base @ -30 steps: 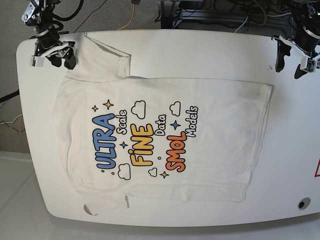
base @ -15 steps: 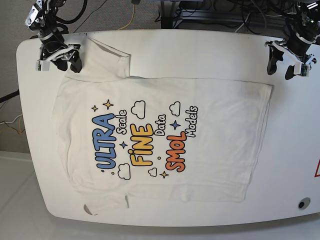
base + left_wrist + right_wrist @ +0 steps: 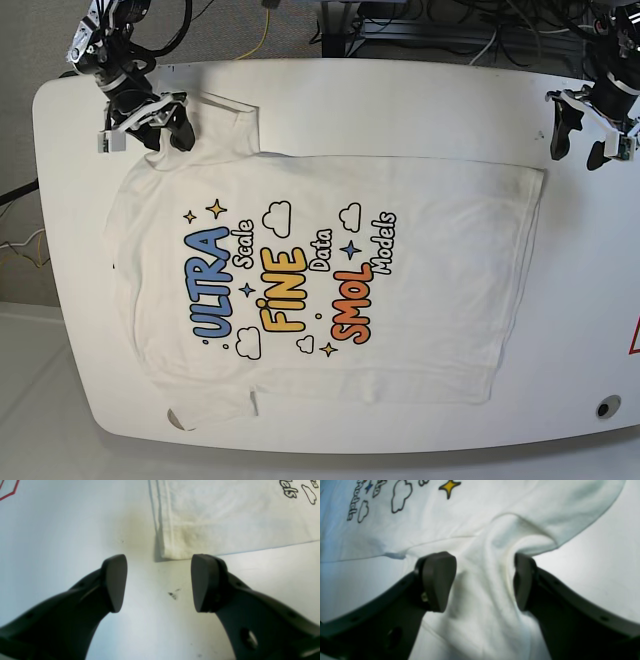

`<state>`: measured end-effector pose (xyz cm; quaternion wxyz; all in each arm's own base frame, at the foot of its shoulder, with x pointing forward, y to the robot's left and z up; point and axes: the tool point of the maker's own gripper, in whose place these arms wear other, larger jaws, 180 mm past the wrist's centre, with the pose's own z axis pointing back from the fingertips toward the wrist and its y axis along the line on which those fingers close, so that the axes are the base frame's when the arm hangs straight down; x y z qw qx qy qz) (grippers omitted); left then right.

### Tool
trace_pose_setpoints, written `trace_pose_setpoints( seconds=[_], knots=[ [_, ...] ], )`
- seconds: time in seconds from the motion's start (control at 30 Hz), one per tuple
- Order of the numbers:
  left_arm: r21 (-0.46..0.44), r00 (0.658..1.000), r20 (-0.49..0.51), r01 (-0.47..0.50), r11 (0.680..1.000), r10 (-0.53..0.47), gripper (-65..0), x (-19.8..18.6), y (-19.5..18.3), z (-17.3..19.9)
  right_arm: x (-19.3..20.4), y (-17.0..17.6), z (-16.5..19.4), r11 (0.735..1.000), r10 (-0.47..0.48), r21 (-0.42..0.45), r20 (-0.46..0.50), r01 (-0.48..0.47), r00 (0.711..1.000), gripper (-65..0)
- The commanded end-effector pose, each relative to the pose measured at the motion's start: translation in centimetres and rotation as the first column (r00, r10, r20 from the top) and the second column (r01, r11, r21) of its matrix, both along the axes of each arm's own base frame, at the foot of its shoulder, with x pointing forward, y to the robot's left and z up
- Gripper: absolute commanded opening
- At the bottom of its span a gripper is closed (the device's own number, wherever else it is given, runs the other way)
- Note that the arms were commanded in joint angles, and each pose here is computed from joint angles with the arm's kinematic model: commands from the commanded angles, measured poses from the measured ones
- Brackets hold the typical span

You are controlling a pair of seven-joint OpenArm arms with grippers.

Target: Fold the T-shirt properly

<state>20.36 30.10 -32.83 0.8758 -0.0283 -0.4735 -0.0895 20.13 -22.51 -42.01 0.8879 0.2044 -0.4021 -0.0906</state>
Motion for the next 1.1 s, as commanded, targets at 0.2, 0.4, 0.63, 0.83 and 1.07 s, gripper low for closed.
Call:
trace_pose_setpoints(
  seconds=[0.2,0.4,0.63,0.83,1.07],
  knots=[
    [-0.152,0.987,0.073,-0.130,0.980,0.142,-27.5,-0.2,4.0,1.9,-0.9,0.6,-0.9,1.000,0.012,0.001,-0.069,-0.012,0.998,-28.5],
    [-0.328,0.975,-0.004,-0.213,0.920,0.224,-28.3,-0.3,4.9,-0.6,-1.0,0.6,-0.9,1.000,0.007,-0.001,-0.068,-0.007,0.998,-39.8],
    [-0.399,0.975,-0.044,-0.219,0.890,0.220,-28.0,-0.5,3.2,-2.0,-1.0,0.7,-1.0,1.000,0.017,-0.008,-0.068,-0.017,0.998,-59.2],
    [-0.323,0.988,-0.088,-0.148,0.935,0.126,-27.2,-2.1,-3.7,-5.2,-1.0,1.4,-1.5,0.997,0.062,-0.030,-0.089,-0.065,0.994,-65.0],
    [-0.351,0.986,-0.138,-0.136,0.927,0.093,-27.4,-1.5,-4.0,-6.6,-1.4,1.7,-1.9,0.997,0.073,-0.027,-0.109,-0.077,0.991,-65.0]
  ],
)
